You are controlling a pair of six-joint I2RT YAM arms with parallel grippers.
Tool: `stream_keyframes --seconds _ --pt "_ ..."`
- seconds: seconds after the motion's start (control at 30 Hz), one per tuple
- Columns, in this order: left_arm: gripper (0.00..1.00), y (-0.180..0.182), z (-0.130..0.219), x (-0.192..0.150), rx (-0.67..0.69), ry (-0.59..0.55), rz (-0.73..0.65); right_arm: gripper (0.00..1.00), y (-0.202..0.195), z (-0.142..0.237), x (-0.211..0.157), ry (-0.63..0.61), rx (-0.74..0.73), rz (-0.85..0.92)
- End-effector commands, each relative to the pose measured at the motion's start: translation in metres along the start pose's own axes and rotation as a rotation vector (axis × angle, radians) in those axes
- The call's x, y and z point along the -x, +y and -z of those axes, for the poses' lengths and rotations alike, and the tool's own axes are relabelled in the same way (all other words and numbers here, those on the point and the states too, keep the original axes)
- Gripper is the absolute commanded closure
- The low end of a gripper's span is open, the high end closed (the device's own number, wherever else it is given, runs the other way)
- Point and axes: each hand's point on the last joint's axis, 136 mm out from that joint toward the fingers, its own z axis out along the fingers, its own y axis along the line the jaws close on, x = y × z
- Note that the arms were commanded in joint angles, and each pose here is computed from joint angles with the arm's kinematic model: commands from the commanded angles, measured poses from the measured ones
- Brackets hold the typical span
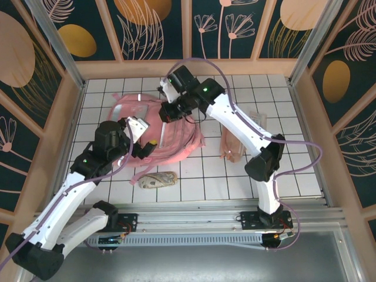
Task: Pack the student bag
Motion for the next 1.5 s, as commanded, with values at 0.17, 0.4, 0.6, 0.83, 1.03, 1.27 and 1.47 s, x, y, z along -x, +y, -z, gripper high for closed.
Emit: stream_keyframes --seconds 0.17,0.4,0.6,0.83,1.03,1.27,1.47 --pt "0.01 -0.068 -0.03 -0.053 -0.219 0.049 -0.004 0.51 -0.113 -0.024 -0.122 0.263 -0.236 -0.39" --pt "0.01 -0.075 -0.049 -0.074 -0.235 0.117 -0.022 0.47 -0.104 -0.066 -0.136 0.296 -0.119 -0.404" --pt "0.01 -0.071 -0.056 -0.081 -0.209 0.139 -0.016 0.44 -0.116 -0.096 -0.116 0.283 -0.141 -0.393" --pt "0.01 -0.067 -0.055 -0.083 -0.185 0.144 -0.014 0.45 -0.14 -0.114 -0.112 0.281 -0.19 -0.4" --pt "0.01 -0.065 -0.055 -0.086 -0.168 0.156 -0.011 0.49 -0.135 -0.126 -0.121 0.306 -0.196 -0.361" --pt "0.01 -0.063 -0.058 -0.089 -0.159 0.17 -0.005 0.53 -0.133 -0.131 -0.138 0.25 -0.183 -0.249" --pt "0.01 -0.063 -0.057 -0.092 -0.155 0.186 0.009 0.61 -0.134 -0.132 -0.152 0.209 -0.19 -0.19"
